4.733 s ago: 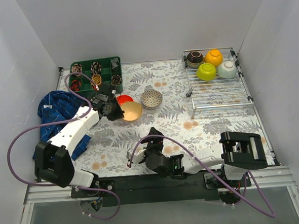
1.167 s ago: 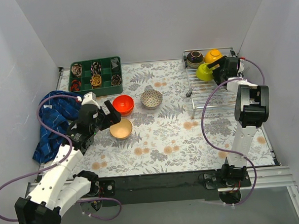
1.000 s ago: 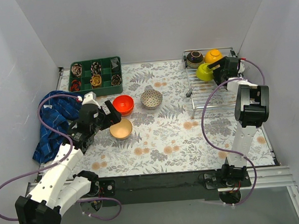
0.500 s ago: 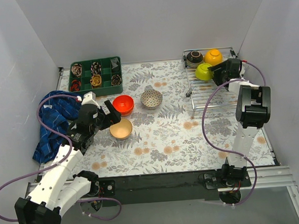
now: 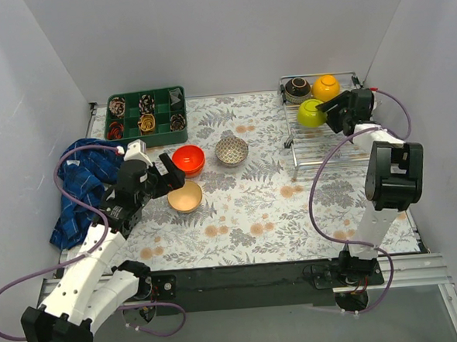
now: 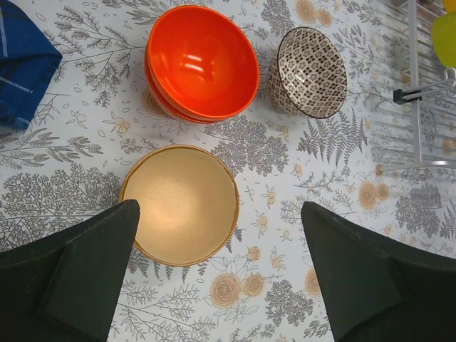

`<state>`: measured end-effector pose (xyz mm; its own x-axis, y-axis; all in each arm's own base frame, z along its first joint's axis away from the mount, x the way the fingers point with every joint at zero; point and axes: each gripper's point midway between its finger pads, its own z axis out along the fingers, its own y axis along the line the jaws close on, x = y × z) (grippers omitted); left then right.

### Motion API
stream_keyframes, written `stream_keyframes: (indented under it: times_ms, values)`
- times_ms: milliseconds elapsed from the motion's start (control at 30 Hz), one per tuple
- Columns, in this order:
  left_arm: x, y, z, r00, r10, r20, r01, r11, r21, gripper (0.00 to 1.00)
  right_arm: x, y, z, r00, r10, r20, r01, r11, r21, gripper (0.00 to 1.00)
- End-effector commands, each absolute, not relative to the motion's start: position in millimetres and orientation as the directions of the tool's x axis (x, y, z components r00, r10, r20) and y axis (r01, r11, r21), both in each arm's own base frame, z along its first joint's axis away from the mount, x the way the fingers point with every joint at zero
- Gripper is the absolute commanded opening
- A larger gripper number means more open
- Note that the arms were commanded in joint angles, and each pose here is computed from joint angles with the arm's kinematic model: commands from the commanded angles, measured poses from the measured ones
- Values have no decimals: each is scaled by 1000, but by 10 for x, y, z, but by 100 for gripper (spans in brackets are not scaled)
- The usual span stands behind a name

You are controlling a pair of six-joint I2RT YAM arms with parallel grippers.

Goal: Unload the bowls from the dish rack

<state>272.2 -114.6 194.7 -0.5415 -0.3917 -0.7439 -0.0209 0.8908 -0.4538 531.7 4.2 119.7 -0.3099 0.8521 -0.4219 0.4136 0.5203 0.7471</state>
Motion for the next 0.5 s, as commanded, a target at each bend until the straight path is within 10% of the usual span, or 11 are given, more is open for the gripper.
stream_keyframes:
  times_ms: [0, 467]
  values:
    - [2700, -1130, 2031, -516, -389, -763, 5, 889, -457, 98, 5282, 103, 1726, -322, 773, -546, 252, 626, 738, 5]
    - [2597, -1250, 1901, -589, -387, -710, 21, 870, -492, 98, 4660, 214, 2556, -344, 354, -870, -20, 923, 383, 1]
